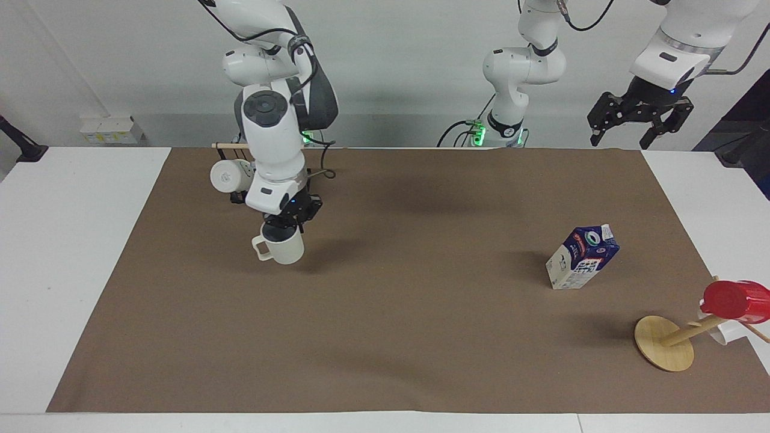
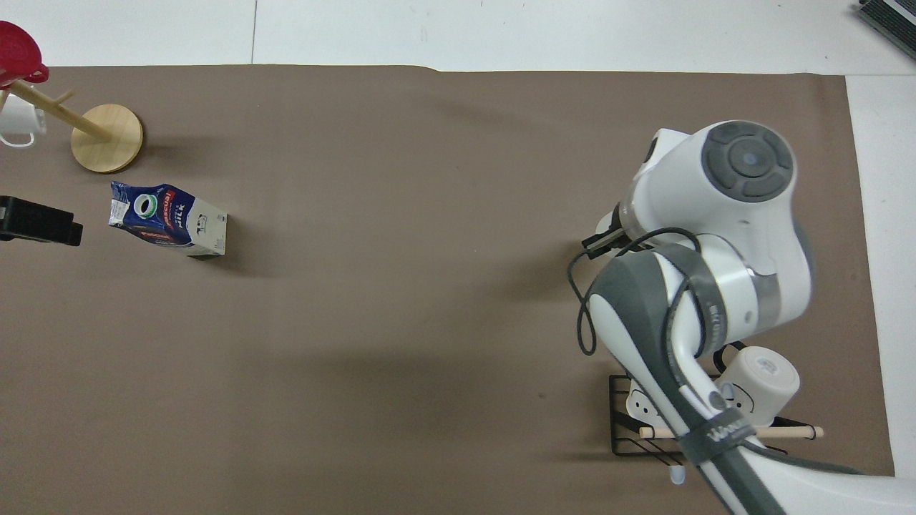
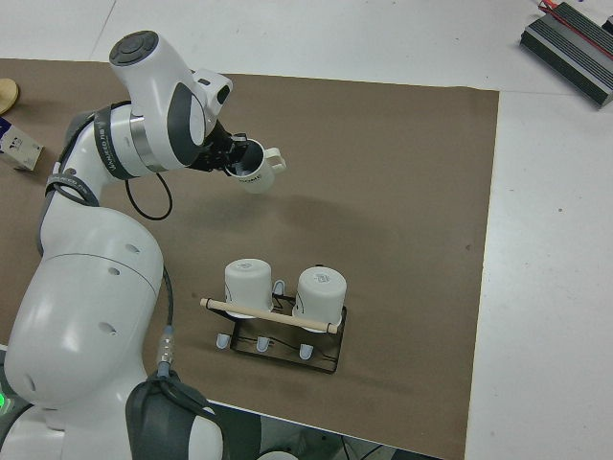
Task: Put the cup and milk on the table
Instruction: 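Carry the white mug with the right gripper toward the table center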
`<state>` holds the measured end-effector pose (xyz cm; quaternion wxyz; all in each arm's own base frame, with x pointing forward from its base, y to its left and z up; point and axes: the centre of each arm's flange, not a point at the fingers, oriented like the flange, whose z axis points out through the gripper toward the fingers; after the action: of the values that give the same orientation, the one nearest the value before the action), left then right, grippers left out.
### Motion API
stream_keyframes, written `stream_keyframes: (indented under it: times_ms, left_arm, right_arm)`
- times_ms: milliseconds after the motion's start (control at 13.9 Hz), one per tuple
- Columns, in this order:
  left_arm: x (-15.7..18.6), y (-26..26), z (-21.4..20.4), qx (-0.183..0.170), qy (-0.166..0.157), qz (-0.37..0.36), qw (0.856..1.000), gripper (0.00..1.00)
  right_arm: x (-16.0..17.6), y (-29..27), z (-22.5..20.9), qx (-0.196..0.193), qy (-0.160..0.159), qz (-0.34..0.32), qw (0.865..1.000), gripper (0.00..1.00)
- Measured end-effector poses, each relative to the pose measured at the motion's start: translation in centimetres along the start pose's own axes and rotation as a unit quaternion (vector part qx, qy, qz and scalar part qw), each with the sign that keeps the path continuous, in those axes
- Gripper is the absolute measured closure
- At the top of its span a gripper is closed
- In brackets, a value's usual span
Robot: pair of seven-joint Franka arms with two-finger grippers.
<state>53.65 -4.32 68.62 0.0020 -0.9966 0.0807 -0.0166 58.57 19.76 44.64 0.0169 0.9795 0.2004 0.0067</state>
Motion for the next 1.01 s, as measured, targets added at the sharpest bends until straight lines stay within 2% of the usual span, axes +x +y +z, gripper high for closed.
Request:
stream_keyframes:
  times_ms: [360, 647, 1007]
  left_arm:
    - [0.0, 0.0, 0.0, 0.000, 0.000, 0.000, 1.000, 0.00]
    - [0.0, 0.0, 0.0, 0.000, 0.000, 0.000, 1.000, 0.00]
    - [0.0, 0.0, 0.0, 0.000, 0.000, 0.000, 1.000, 0.00]
  right_arm:
    - [2.0, -8.9, 2.7, -0.002, -0.010, 0.007, 1.000, 0.95]
    - [3.4, -14.8, 5.5, -0.002, 0.005, -0.015, 1.000, 0.95]
    - [4.6, -17.2, 6.5, 0.001, 0.034, -0.030, 0.999, 0.95]
